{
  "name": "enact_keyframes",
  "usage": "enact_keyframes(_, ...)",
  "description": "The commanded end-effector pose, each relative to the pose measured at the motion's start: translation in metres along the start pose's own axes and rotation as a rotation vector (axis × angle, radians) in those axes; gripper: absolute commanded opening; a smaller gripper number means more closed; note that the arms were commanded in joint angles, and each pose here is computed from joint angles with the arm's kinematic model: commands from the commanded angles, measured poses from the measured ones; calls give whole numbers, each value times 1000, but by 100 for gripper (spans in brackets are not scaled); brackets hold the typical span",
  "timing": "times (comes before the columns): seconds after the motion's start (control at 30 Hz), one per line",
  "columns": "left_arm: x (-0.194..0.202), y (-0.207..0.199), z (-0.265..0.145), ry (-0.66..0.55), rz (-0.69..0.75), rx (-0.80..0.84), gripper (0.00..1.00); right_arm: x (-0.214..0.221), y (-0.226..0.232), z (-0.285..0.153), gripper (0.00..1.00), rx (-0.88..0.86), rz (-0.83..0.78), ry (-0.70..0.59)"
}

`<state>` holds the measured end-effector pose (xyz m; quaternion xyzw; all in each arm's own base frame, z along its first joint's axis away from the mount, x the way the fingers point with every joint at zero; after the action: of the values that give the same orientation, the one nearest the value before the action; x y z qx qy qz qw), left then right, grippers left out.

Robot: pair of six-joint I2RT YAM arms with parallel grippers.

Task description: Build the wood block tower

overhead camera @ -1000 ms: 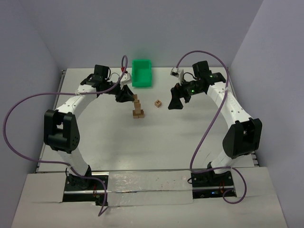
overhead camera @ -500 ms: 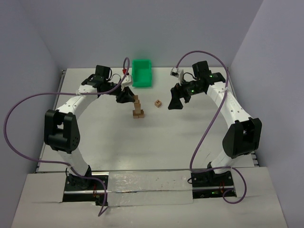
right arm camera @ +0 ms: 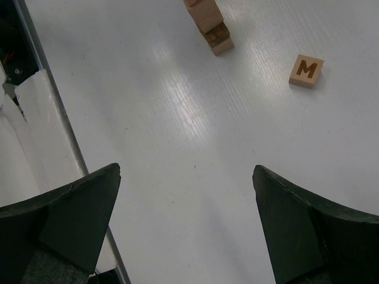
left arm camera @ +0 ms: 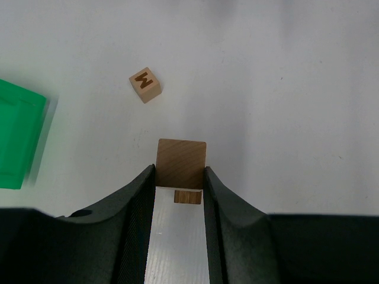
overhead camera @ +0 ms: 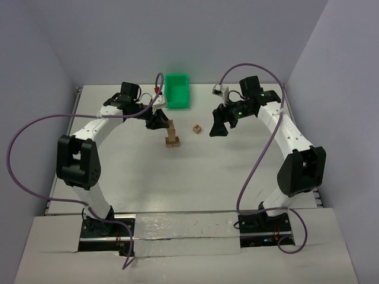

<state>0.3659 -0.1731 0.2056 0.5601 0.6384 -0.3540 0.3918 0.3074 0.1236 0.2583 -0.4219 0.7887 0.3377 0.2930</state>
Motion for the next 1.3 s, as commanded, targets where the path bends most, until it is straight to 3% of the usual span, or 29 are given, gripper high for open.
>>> enact_keyframes(0.0, -16, 4, 1, -35, 54, 15, 36, -8, -4, -3, 100, 5, -26, -29)
enact_keyframes(0.7, -12, 6, 5, -21, 46, 28, 44, -6, -5, 0, 100, -1, -22, -20)
enact_keyframes(1.0, -11, 5, 5, -15, 40, 22, 64, -7, -4, -1, 100, 0, -24, -22)
enact_keyframes(1.1, -15, 5, 3, -23, 48, 22, 81, -7, -5, -1, 100, 13, -26, -20)
enact_keyframes(1.27, -47, 5, -14, -65, 90, -9, 96, -13, -14, -2, 100, 85, 2, -25)
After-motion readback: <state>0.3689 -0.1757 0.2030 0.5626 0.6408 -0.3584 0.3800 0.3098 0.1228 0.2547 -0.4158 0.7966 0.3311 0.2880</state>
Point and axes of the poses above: each gripper's point midway between its finger pads, its own z axis out along the fingers, its own y axis along the line the jaws close on, x = y × z, the point moved 8 cm from there along -z, back along the fingers, and after that the axes turned 2 degrees about -z, right-handed, at the moved point
